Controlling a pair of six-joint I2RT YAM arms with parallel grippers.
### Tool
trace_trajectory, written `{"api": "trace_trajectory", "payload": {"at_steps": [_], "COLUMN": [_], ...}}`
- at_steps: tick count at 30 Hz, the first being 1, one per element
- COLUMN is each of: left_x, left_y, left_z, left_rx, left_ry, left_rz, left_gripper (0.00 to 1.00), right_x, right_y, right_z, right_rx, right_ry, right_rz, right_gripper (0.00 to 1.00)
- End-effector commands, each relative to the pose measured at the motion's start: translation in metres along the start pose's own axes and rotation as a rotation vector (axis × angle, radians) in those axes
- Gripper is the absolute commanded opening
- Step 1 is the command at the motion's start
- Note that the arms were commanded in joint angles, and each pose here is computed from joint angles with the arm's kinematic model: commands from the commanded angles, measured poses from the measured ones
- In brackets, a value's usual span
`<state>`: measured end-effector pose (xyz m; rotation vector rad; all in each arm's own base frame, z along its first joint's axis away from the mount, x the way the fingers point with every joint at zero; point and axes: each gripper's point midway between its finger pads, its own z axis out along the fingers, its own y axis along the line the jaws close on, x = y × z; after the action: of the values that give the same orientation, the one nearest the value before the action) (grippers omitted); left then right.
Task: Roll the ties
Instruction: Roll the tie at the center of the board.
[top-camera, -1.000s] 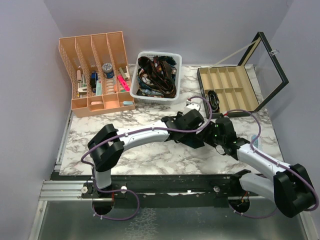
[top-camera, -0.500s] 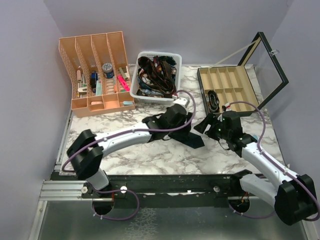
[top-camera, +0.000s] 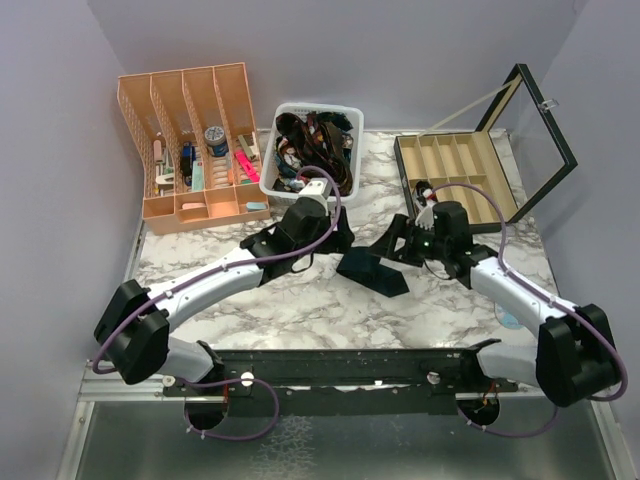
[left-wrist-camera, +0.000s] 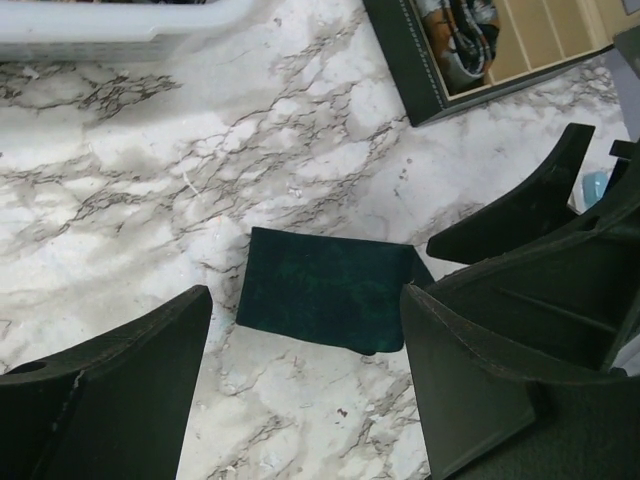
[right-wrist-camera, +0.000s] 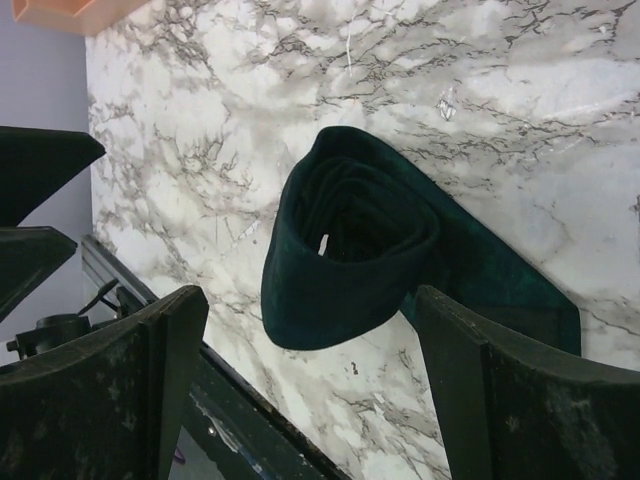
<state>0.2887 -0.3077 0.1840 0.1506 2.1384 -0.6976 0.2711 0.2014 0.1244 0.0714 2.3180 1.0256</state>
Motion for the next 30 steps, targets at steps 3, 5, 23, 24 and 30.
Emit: {"api": "trace_trajectory", "payload": {"at_steps": [3, 5, 23, 24, 30], "left_x": [0.021, 0.027, 0.068, 0.068, 0.076], "left_y": [0.016, 0.019, 0.011, 0.01, 0.003], "left_z": [0.012, 0.018, 0.053, 0.054, 0.061], "left_rx": [-0.007, -0.011, 0.079, 0.086, 0.14], "left_ry": [0.067, 0.083, 0.209, 0.209, 0.219], "left_rz": [-0.046, -0.05, -0.046, -0.049, -0.06], "left_gripper": [0.77, 0.77, 0.77, 0.77, 0.78], "right_x": [0.014, 0.017, 0.043, 0.045, 0.054], "right_y": [0.005, 0.001, -0.066, -0.067, -0.087], "right_z": [0.014, 0.018, 0.005, 0.003, -0.003], "right_rx": [-0.059, -0.052, 0.222, 0.226, 0.311], "right_ry": [0.136, 0.156, 0.137, 0.135, 0.145], "right_rz": [-0.03, -0.02, -0.055, -0.057, -0.071], "right_gripper": [0.87, 0.83, 0.51, 0.51, 0.51]}}
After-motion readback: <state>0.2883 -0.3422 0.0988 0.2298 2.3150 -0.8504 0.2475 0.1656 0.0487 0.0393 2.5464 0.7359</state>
